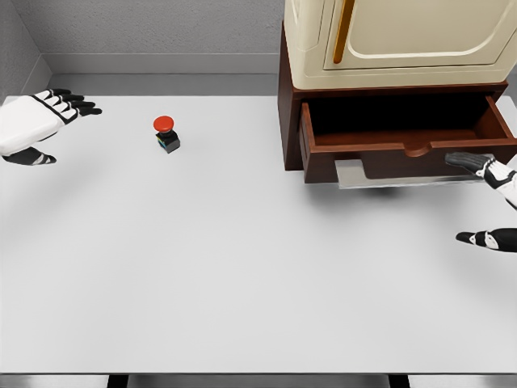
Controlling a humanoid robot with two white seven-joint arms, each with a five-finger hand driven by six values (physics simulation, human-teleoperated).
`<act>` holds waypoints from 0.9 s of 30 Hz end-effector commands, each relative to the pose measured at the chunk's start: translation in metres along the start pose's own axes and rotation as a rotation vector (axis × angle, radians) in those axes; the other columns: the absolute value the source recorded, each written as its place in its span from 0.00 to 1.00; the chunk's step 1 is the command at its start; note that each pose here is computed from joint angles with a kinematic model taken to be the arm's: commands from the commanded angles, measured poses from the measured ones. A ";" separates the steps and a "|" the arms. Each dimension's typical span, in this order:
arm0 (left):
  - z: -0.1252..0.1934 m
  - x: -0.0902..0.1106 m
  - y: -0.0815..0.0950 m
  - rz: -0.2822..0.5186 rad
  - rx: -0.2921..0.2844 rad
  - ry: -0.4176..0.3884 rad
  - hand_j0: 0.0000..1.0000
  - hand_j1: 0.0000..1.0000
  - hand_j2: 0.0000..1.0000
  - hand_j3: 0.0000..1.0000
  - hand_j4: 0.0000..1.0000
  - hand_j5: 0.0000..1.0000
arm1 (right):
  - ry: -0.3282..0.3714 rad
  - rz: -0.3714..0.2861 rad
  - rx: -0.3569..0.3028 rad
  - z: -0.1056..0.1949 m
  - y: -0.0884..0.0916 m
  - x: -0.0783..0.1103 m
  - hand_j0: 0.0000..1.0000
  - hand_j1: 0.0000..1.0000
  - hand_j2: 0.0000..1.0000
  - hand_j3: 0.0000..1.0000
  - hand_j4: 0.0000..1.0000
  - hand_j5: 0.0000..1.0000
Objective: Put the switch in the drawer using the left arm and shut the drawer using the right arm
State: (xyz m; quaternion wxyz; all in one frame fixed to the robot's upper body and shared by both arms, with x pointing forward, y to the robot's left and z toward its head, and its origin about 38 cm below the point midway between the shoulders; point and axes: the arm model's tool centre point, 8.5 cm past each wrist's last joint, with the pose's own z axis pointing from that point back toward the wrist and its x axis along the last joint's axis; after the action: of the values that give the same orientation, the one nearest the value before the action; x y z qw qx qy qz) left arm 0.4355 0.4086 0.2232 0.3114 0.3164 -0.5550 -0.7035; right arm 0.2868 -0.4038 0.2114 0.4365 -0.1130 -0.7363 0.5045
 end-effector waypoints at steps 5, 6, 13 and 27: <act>-0.018 0.008 0.004 -0.038 -0.016 -0.038 1.00 1.00 1.00 1.00 1.00 1.00 | -0.001 -0.009 -0.005 0.000 0.000 0.000 1.00 1.00 1.00 1.00 1.00 1.00; -0.026 0.012 0.007 -0.057 -0.022 -0.054 1.00 1.00 1.00 1.00 1.00 1.00 | 0.000 -0.010 -0.006 0.001 0.000 0.000 1.00 1.00 1.00 1.00 1.00 1.00; -0.054 0.020 0.020 -0.119 -0.035 -0.098 1.00 1.00 1.00 1.00 1.00 1.00 | 0.001 -0.012 -0.006 0.001 0.000 0.000 1.00 1.00 1.00 1.00 1.00 1.00; -0.126 0.039 0.026 -0.160 -0.103 -0.159 0.88 0.88 0.88 0.88 0.88 0.88 | 0.003 -0.012 -0.004 0.002 0.001 0.000 1.00 1.00 1.00 1.00 1.00 1.00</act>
State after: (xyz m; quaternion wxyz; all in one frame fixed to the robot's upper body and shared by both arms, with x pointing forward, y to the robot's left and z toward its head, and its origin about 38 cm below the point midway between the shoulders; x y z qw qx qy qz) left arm 0.5137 0.3064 0.2374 0.2181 0.3012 -0.5210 -0.7683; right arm 0.2850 -0.4049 0.2098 0.4397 -0.1121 -0.7355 0.5032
